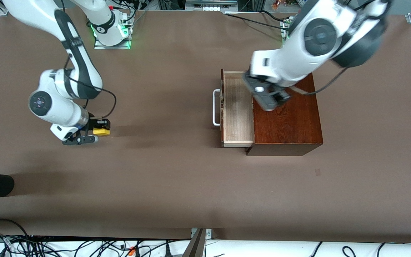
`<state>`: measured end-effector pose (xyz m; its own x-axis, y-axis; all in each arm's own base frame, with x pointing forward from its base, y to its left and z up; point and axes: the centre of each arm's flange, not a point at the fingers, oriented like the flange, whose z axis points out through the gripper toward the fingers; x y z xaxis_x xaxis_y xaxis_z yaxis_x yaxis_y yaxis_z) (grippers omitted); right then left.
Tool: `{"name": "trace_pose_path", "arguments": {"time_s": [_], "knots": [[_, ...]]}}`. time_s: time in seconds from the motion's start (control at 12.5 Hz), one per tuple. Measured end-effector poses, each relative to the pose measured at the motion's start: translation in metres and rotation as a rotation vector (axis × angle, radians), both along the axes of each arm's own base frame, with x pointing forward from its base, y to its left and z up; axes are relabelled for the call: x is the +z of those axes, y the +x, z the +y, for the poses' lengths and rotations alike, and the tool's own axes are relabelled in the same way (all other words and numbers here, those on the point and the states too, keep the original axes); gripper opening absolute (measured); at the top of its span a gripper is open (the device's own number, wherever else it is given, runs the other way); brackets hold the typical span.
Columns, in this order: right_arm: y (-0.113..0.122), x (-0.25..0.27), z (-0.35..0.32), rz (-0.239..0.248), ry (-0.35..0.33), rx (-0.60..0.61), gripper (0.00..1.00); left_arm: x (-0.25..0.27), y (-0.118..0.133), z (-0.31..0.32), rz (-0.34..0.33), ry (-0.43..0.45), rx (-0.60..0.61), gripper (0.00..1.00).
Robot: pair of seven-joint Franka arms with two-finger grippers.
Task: Open drawer, take yellow block, close drawer
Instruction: 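Lower the cube with the right gripper while the left gripper reaches the drawer, then open and retract the right gripper while the left gripper pushes the drawer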
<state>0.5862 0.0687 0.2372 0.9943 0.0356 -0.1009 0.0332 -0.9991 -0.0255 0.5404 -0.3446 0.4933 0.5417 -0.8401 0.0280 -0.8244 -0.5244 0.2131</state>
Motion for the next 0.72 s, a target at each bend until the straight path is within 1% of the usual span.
{"name": "trace_pose_path", "arguments": {"time_s": [0.16, 0.24, 0.32, 0.4, 0.56, 0.64, 0.72], "knots": [[0.000, -0.028, 0.005, 0.002, -0.008, -0.031, 0.56, -0.028, -0.007, -0.053, -0.054, -0.081, -0.140, 1.00], [0.000, -0.036, 0.007, -0.003, -0.009, -0.035, 0.56, -0.041, -0.013, -0.074, -0.065, -0.102, -0.191, 1.00], [0.000, -0.041, 0.008, -0.006, -0.009, -0.035, 0.56, -0.053, -0.018, -0.090, -0.084, -0.100, -0.258, 0.90], [0.000, -0.042, 0.008, -0.007, -0.009, -0.035, 0.56, -0.063, -0.025, -0.104, -0.126, -0.070, -0.351, 0.78], [0.001, -0.041, 0.008, -0.010, -0.009, -0.035, 0.56, -0.079, -0.048, -0.135, -0.194, 0.017, -0.519, 0.54], [0.001, -0.041, 0.008, -0.011, -0.009, -0.035, 0.56, -0.090, -0.059, -0.148, -0.207, 0.052, -0.577, 0.43], [0.001, -0.041, 0.008, -0.011, -0.009, -0.034, 0.62, -0.105, -0.065, -0.156, -0.199, 0.070, -0.614, 0.32]]}}
